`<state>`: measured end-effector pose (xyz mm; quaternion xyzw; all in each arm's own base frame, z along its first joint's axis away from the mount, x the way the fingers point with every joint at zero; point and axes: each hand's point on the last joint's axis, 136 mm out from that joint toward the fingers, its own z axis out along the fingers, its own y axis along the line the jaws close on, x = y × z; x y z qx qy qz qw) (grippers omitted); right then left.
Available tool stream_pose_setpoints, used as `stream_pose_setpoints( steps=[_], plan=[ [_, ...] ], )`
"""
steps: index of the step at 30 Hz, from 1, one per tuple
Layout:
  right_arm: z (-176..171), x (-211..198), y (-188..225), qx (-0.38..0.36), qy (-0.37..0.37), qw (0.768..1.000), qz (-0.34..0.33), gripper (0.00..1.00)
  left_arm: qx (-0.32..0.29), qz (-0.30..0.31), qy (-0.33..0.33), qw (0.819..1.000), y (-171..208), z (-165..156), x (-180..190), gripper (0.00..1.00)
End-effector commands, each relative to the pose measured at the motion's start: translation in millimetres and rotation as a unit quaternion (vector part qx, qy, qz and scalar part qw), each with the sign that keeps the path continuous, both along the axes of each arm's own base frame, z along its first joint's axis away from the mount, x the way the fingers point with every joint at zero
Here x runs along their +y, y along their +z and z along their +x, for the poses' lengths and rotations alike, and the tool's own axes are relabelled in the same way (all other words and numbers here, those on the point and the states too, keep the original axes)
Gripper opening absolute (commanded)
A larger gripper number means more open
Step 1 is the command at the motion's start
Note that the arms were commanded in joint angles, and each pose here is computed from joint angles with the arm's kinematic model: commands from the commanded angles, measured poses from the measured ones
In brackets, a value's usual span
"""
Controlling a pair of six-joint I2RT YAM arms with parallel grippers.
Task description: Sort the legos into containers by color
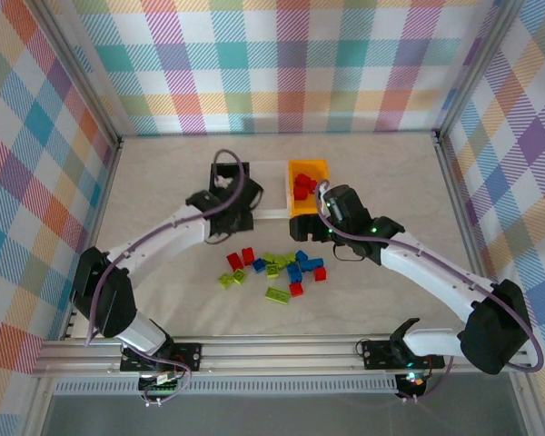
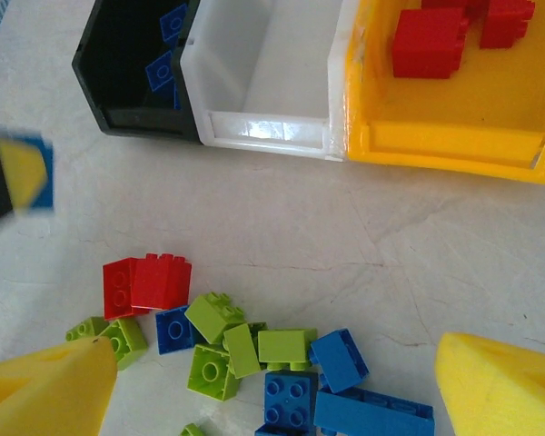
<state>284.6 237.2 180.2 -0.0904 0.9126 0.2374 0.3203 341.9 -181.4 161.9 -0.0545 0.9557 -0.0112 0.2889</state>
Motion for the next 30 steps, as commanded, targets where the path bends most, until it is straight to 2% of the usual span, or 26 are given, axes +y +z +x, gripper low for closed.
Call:
stream_pose_setpoints(
  steps=[1,8,12,14,17,20,25,28,30],
  plan=[
    [-2.5,-1.2,-5.8,0.013,-0.005,1.0,0.007,0.9,-0.011,0.017,0.016,1.0,0.9,38.6,4.8,0.24],
    [-12.4,-9.1,-13.2,0.026,-0.008,1.0,0.001,0.9,0.006,0.047,0.064,0.997,-25.0,103.3,26.7,0.23],
    [-16.5,-12.3,-14.5,0.028,-0.009,1.0,-0.001,0.91,0.02,0.047,0.076,0.996,-37.9,127.0,30.7,0.23],
    [-18.1,-12.7,-15.0,0.031,-0.007,1.0,-0.001,0.91,0.035,0.055,0.07,0.995,-47.9,133.7,27.7,0.27],
    [-20.7,-13.6,-17.2,0.037,-0.005,0.999,-0.004,0.91,0.048,0.062,0.064,0.995,-55.8,141.1,23.5,0.37],
    [-23.6,-14.5,-21.1,0.045,-0.004,0.999,-0.007,0.91,0.045,0.049,0.058,0.996,-50.6,143.7,18.4,0.54],
    [-28.7,-17.1,-30.3,0.062,-0.002,0.998,-0.017,0.91,0.0,-0.022,0.043,0.999,-0.8,138.6,1.3,0.82],
    [-35.8,-15.9,-39.8,0.083,0.014,0.996,-0.027,0.88,-0.03,-0.063,0.022,0.997,35.5,125.3,-12.9,1.0],
    [-43.0,-14.3,-48.9,0.105,0.028,0.993,-0.033,0.86,-0.047,-0.092,0.005,0.995,56.8,110.4,-23.6,1.0]
  ],
)
